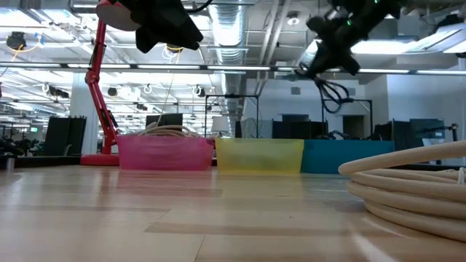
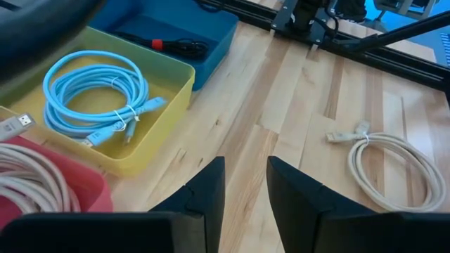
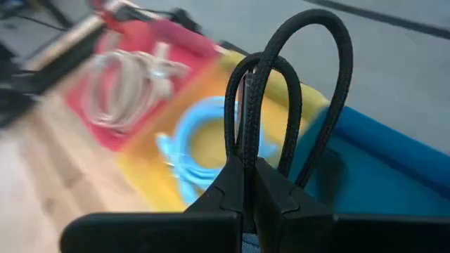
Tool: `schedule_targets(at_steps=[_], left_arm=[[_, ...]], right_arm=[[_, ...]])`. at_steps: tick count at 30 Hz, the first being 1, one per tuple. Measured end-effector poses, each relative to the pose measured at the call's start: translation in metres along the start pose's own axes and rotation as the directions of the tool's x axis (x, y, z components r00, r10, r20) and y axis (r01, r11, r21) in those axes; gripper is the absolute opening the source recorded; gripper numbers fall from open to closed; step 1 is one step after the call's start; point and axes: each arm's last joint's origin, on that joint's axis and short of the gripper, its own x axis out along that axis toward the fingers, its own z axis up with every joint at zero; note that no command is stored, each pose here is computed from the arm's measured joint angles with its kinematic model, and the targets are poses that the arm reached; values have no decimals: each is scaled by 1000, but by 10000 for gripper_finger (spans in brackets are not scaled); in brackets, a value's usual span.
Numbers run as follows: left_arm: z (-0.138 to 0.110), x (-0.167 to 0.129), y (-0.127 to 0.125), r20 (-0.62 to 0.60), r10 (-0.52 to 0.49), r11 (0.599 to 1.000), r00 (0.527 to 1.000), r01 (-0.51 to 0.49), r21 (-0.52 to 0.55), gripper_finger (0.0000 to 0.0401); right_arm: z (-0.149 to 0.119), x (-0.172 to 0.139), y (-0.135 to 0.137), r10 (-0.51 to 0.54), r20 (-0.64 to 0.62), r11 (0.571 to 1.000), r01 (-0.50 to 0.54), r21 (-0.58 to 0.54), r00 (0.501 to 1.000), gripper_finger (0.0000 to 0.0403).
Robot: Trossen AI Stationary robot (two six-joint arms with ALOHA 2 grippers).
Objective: Pick & Place USB Port
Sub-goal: Put the bottom left black charger cable into the blue bin
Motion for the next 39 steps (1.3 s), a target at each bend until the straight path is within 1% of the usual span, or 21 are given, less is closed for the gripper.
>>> schedule_targets(at_steps=[4,9,16,27,34,36,39], left_arm=[[0,0,0,0,0,1000,1000,0,0,104],[0,0,0,1,0,1000,1000,0,-4,104],[0,0,0,1,0,1000,1000,0,-5,104],[0,0,0,0,0,1000,1000,0,-4,104],[0,0,0,1,0,1000,1000,0,-27,104],[0,0,0,1,0,1000,1000,0,-30,104],[0,0,0,1,1,1000,1000,-1,-30,104]], right_arm=[[-11,9,-24,-81,-37,996,82,47,996,0],[-19,26,-52,-177,-94,978,186,97,980,0],[-27,50,-78,-252,-182,951,278,136,951,0],[-47,91,-93,-287,-343,930,346,122,894,0],[-56,109,-97,-294,-386,918,370,140,874,1],[-57,111,-98,-294,-392,917,373,141,872,8],[-57,112,-98,-292,-391,918,371,142,873,32]])
